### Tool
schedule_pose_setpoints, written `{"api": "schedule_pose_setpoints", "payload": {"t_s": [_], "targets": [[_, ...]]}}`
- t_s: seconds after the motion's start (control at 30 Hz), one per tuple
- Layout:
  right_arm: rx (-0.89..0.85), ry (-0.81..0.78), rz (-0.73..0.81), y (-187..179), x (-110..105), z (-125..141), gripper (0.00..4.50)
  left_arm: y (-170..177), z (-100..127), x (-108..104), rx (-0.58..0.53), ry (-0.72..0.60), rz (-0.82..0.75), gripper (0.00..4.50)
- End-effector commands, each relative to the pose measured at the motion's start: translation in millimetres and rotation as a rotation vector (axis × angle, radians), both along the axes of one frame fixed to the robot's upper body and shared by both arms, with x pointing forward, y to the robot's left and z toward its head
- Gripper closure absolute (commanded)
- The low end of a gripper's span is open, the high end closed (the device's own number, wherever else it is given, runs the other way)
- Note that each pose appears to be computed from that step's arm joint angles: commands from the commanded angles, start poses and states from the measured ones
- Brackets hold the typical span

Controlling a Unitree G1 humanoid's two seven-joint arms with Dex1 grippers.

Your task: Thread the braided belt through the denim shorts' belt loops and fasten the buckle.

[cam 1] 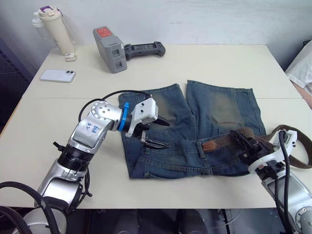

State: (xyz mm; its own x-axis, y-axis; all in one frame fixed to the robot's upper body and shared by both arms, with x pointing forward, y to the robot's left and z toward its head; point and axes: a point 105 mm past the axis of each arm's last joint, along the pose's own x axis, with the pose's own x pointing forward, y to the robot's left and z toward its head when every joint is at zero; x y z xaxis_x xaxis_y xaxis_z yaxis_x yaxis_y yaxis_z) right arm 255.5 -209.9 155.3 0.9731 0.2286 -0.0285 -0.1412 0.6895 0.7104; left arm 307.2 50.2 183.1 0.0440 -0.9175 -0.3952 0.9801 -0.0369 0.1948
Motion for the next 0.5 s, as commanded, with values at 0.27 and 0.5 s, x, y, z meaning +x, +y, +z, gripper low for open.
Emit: {"api": "schedule_pose_setpoints", "payload": {"t_s": [0.27,0.5], "targets": [[-0.03,-0.036,0.077,20.1,2.3,-2.6,4.46,-3.0,12.8,-3.6,-0.014,-0.054,-0.027,0.0],[-0.032,0.014,0.093,18.0,0.0,-18.8,4.46,-2.2,12.6,-2.9,-0.01,-0.058,-0.023,0.0]]}}
